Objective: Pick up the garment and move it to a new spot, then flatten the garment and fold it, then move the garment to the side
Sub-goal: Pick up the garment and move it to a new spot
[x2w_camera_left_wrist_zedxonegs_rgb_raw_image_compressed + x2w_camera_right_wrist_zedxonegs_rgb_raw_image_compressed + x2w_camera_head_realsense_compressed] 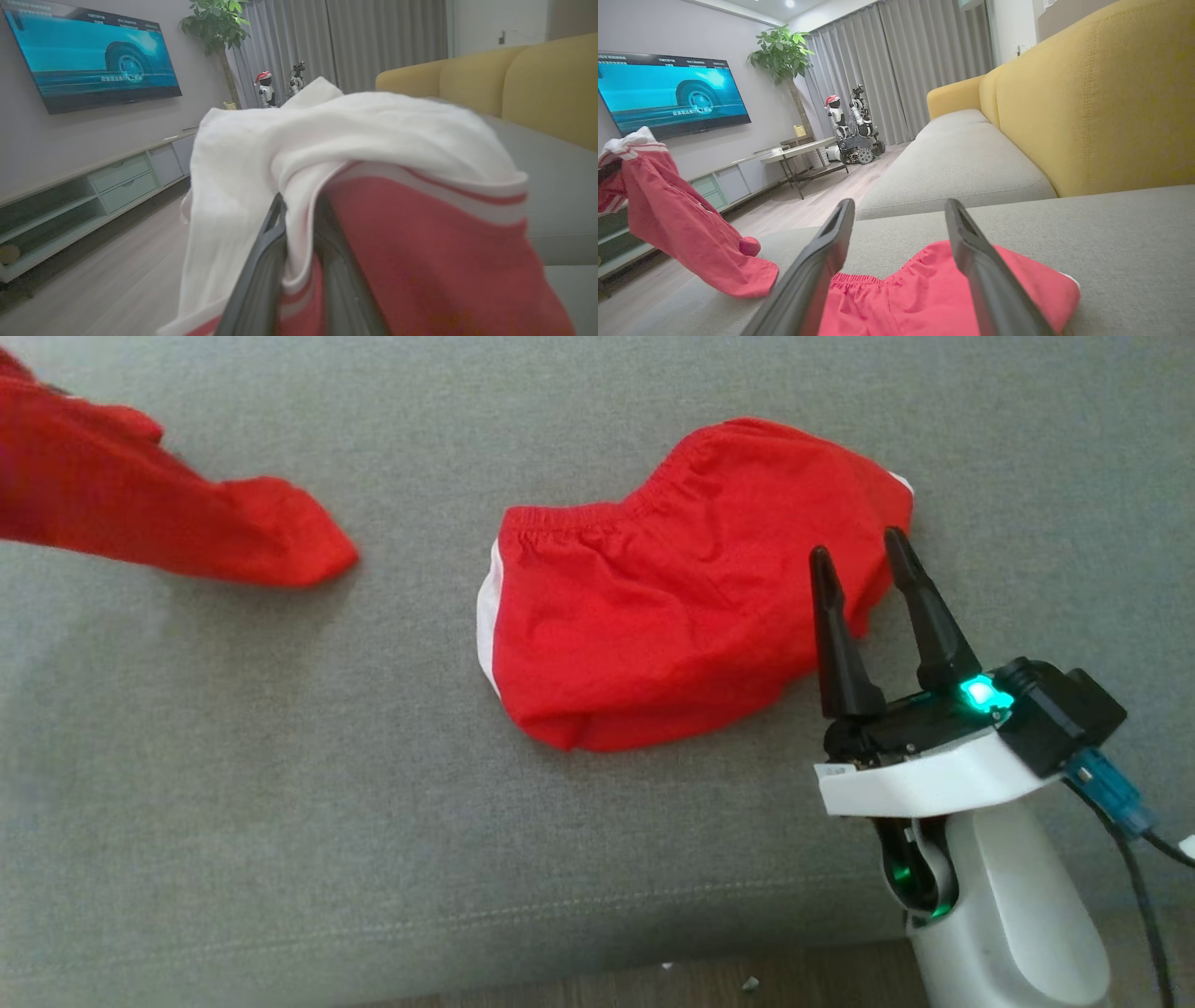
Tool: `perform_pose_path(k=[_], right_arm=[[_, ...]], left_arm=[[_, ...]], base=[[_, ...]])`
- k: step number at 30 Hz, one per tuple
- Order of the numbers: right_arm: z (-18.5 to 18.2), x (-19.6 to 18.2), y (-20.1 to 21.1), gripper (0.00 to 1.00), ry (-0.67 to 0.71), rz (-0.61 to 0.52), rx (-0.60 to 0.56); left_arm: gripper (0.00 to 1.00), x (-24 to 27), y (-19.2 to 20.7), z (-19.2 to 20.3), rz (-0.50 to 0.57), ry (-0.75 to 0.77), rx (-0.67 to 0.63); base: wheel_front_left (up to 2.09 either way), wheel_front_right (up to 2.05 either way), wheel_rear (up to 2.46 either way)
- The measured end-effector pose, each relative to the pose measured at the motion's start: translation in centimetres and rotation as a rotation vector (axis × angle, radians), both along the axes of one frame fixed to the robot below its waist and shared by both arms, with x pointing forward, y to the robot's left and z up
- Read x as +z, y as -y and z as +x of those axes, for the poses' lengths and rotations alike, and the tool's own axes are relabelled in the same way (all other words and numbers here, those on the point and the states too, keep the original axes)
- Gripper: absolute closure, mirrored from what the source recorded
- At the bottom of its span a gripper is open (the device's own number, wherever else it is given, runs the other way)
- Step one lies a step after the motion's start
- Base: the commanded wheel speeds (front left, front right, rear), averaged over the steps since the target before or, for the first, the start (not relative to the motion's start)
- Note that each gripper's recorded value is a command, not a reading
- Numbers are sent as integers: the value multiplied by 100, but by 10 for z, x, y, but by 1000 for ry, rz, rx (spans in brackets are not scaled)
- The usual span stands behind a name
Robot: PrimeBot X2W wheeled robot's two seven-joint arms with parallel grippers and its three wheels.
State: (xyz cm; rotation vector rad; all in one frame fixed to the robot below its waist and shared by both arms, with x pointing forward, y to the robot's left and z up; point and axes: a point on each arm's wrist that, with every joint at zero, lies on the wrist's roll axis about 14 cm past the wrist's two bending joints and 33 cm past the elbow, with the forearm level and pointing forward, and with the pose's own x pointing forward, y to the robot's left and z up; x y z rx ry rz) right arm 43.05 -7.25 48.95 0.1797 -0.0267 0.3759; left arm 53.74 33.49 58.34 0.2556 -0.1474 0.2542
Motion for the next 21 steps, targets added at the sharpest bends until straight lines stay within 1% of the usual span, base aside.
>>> perform_pose_path(k=[3,5,7,9,11,12,16,20,21], right_arm=[[1,-4,3,0,-11,-2,-9],[2,-6,6,0,-15,-4,-17],[4,-9,8,0,-19,-9,-22],[5,-11,8,0,-23,-9,-24],[6,-13,8,0,-27,-9,-22],[6,-13,8,0,-27,-9,-22],[6,-16,7,0,-36,-10,-19],[8,-18,9,0,-40,-12,-24],[8,-18,10,0,-40,-12,-27]], left_arm=[[100,-3,-18,-2,-5,6,51],[100,-8,-16,0,1,-3,38],[100,-20,-6,3,2,-39,-8],[100,-39,7,6,-13,-90,-48],[100,-67,18,5,-35,-173,-73],[100,-67,18,5,-35,-173,-73],[100,-123,28,-5,-49,-361,-83],[100,-155,29,-14,-70,-458,-73],[57,-160,28,-16,-73,-475,-69]], base=[[0,0,0],[0,0,0],[0,0,0],[0,0,0],[0,0,0],[0,0,0],[0,0,0],[0,0,0],[0,0,0]])
